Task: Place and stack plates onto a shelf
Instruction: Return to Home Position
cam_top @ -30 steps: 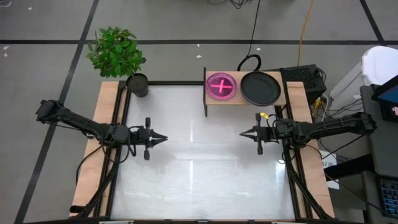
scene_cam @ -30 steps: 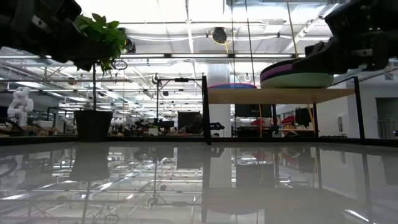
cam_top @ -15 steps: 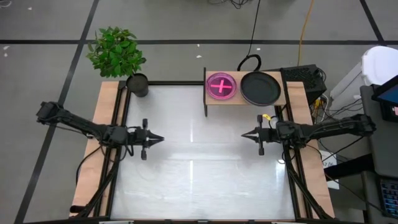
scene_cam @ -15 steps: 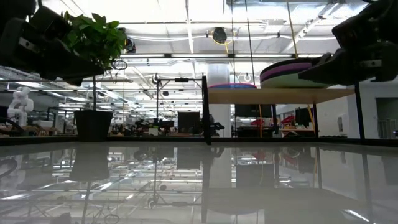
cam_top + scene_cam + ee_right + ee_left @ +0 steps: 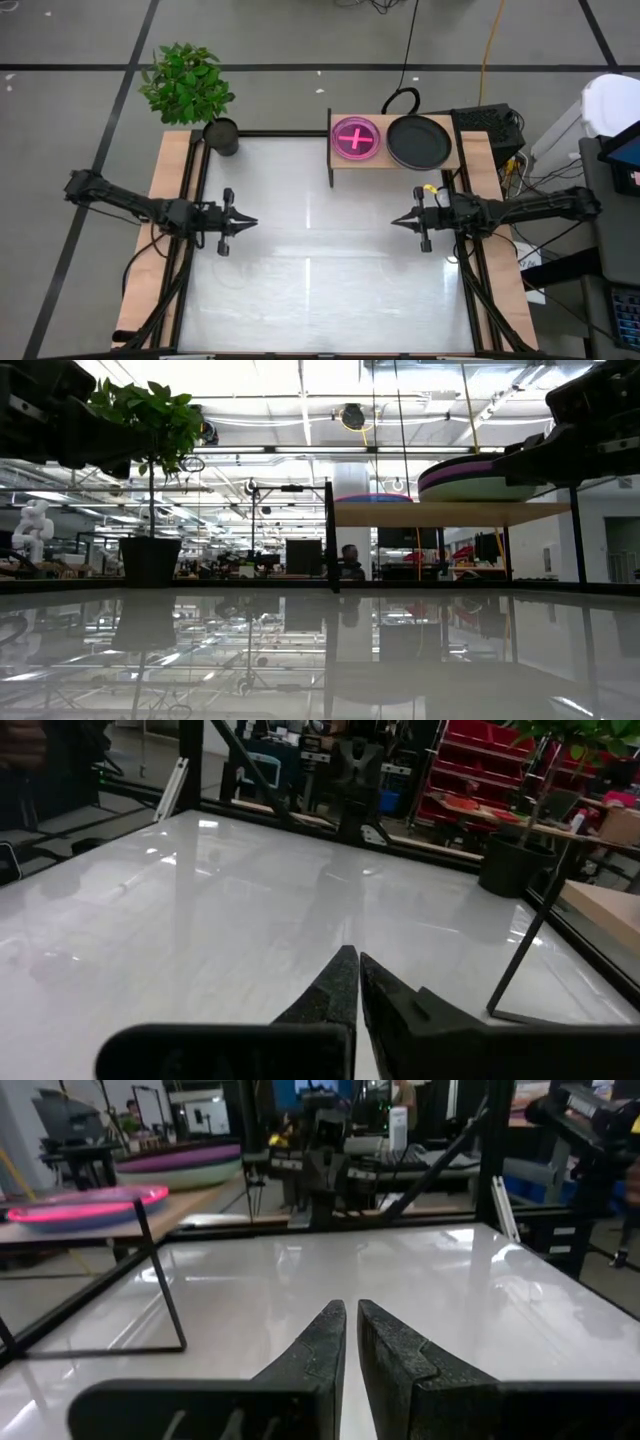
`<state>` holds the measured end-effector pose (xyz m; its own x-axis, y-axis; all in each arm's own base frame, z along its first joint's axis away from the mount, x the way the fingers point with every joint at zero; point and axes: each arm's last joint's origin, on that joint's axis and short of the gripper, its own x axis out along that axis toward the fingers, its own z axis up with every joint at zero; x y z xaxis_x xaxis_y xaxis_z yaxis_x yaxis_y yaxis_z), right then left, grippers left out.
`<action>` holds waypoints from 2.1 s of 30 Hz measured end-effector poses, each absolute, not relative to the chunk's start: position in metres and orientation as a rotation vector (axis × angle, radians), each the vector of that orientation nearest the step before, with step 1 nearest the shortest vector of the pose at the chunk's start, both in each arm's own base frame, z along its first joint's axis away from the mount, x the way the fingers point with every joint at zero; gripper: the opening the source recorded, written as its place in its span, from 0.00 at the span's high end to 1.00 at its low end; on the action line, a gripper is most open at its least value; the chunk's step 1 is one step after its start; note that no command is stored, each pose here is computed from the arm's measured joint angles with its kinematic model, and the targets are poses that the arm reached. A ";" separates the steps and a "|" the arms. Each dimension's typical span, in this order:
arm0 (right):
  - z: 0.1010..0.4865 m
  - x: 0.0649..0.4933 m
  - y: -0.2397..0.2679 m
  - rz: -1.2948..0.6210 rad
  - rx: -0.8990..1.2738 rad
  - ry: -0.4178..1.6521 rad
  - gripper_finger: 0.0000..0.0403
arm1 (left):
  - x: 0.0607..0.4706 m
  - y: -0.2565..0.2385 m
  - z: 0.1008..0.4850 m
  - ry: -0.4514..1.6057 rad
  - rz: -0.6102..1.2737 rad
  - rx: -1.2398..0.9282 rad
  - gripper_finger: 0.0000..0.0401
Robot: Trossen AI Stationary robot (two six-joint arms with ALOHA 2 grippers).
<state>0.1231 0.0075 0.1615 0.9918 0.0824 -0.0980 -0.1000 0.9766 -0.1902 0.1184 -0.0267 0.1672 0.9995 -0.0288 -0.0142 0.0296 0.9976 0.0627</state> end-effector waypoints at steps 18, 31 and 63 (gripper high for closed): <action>0.166 0.102 0.006 0.081 -0.189 0.033 1.00 | 0.108 -0.024 0.171 -0.023 -0.028 0.059 0.91; 0.165 0.096 0.005 0.058 -0.219 0.025 1.00 | 0.102 -0.023 0.175 -0.071 -0.052 0.051 0.91; 0.175 0.096 0.005 0.047 -0.212 -0.073 1.00 | 0.102 -0.011 0.172 -0.045 -0.051 0.080 0.99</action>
